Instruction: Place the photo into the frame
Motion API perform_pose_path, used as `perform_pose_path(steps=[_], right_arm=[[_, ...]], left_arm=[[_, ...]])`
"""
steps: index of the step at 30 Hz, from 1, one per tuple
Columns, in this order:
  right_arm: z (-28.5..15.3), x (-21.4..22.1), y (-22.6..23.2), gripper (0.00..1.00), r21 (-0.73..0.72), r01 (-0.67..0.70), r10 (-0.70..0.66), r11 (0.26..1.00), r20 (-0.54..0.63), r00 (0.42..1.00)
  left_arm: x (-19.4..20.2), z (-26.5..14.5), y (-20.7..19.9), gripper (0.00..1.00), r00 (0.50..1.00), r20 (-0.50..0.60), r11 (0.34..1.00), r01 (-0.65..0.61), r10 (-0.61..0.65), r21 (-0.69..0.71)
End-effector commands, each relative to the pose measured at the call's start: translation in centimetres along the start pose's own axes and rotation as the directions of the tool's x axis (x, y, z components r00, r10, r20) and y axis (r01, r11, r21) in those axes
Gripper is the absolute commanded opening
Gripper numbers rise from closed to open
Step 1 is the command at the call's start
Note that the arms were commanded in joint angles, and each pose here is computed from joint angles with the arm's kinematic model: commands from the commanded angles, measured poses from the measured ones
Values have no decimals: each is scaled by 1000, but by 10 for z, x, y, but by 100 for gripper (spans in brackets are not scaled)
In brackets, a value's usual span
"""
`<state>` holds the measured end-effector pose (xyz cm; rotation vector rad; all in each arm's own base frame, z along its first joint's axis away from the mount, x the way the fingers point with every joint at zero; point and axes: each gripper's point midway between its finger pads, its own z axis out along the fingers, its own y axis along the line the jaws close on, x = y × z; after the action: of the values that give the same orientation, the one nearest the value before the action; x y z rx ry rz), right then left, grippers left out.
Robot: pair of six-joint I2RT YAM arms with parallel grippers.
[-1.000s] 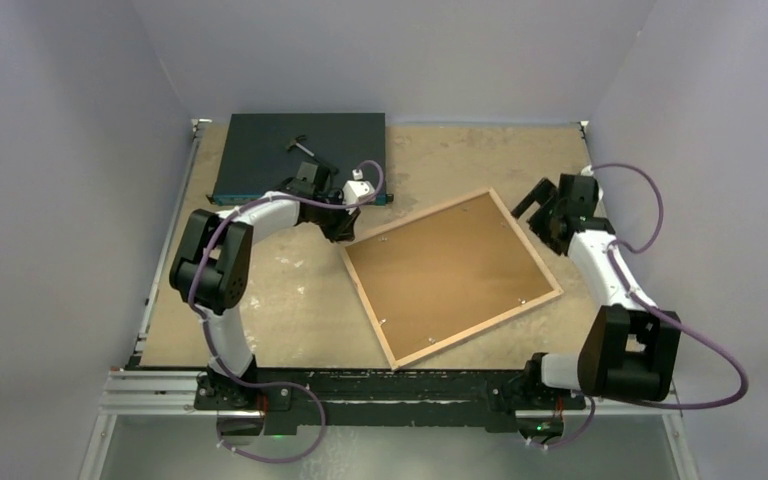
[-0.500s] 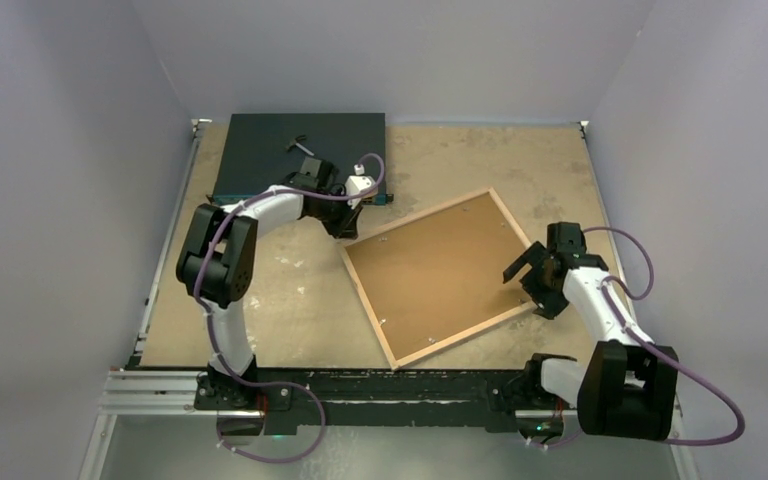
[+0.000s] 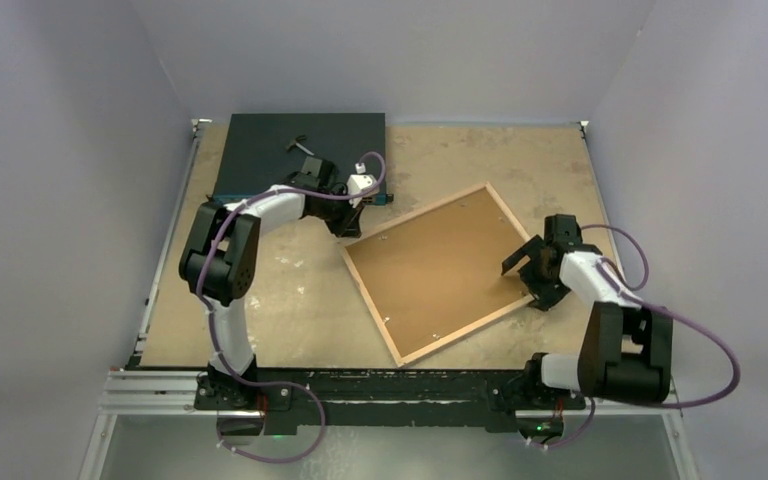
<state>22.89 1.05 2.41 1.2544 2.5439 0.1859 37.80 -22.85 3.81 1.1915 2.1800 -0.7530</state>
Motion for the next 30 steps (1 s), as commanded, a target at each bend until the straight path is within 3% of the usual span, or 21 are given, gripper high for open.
perform_pose_path(steps=[1,7,17,26,30], right_arm=[[-6,-55,57,99,-125,-21,35,992,115,993],[1,-88,73,99,-115,-19,38,993,164,986],[4,-129,48,99,-84,-42,60,996,230,971],[-3,-137,69,99,-142,93,-61,985,215,975],[-25,-150,66,99,-118,92,-53,989,298,953]], left_arm=[[52,25,-40,10,989,-143,992,38,-20,122],[71,22,-71,10,983,-181,976,62,-24,210],[94,24,-148,10,965,-257,911,63,48,407],[81,-6,-169,12,973,-224,893,52,56,448],[73,-10,-152,14,975,-219,919,55,35,391]])
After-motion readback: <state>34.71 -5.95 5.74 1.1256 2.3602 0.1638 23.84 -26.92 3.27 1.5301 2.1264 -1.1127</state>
